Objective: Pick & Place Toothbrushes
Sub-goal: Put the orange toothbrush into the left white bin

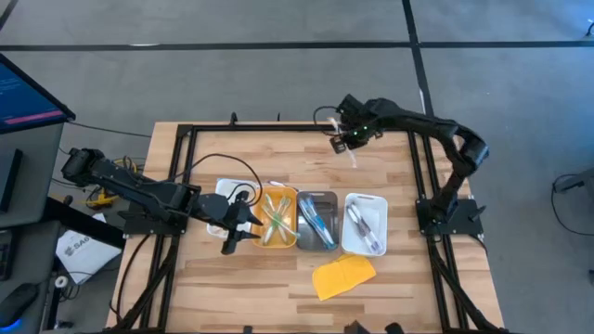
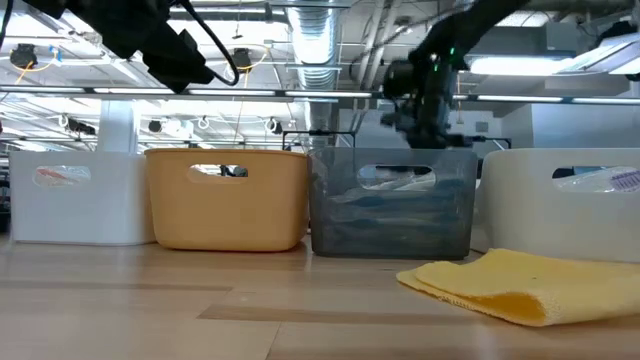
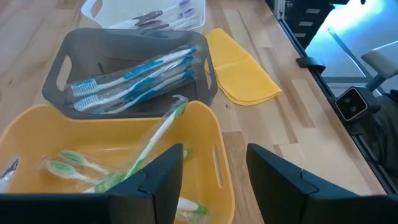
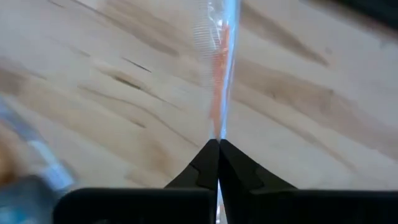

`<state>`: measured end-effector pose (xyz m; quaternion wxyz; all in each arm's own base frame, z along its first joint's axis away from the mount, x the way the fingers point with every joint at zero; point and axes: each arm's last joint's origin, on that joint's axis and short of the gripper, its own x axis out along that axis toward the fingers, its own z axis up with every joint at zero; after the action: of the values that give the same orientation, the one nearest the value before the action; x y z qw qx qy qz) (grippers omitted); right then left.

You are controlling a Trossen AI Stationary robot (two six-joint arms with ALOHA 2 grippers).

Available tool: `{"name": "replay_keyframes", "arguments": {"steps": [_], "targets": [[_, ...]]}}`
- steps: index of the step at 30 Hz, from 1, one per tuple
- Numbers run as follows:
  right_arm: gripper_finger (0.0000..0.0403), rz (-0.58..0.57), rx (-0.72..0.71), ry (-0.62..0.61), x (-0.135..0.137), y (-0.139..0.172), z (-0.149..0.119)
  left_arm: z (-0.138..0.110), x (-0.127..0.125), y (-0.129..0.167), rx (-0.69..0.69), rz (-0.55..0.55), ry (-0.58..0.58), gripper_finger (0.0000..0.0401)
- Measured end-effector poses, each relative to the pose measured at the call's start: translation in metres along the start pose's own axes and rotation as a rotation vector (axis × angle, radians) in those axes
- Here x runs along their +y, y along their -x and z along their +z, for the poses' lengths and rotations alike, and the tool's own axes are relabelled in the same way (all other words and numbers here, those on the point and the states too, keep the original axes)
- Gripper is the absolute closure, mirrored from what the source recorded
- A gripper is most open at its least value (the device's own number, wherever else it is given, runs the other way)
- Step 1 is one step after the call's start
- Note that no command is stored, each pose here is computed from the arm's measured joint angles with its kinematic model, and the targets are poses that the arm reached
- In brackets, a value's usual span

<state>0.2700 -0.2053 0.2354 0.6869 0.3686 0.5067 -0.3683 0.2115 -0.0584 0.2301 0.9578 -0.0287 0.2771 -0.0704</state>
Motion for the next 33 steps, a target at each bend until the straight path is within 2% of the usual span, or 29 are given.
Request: {"name": "replay_keyframes", "arguments": {"steps": [5,8,10,15,20,22,27,33], "targets": [[0.0402,0.083,-0.159,0.045,0.006,0.053,-0.004,0.0,0.002,0.0,-0.01,0.053,-0.001,0.0229],[0.0402,0.148,-0.272,0.069,0.01,0.083,-0.013,0.002,0.004,0.0,-0.043,0.14,-0.022,0.0229],[0.0402,0.195,-0.338,0.085,0.014,0.103,-0.022,0.001,0.006,-0.003,-0.154,0.208,-0.01,0.0229],[0.0403,0.348,-0.505,0.175,0.035,0.144,-0.046,-0.013,0.012,-0.002,-0.526,0.204,-0.023,0.0229],[0.0403,0.507,-0.615,0.287,0.063,0.168,-0.07,-0.02,0.028,0.014,-0.762,0.249,0.024,0.0229],[0.0403,0.567,-0.643,0.347,0.077,0.172,-0.08,-0.018,0.033,0.018,-0.791,0.22,0.043,0.0229],[0.0403,0.705,-0.719,0.508,0.112,0.173,-0.109,-0.013,0.04,0.02,-0.803,0.034,0.078,0.0229],[0.0403,0.861,-0.831,0.659,0.142,0.16,-0.146,0.01,0.057,0.026,-0.828,-0.088,0.118,0.0229]]}}
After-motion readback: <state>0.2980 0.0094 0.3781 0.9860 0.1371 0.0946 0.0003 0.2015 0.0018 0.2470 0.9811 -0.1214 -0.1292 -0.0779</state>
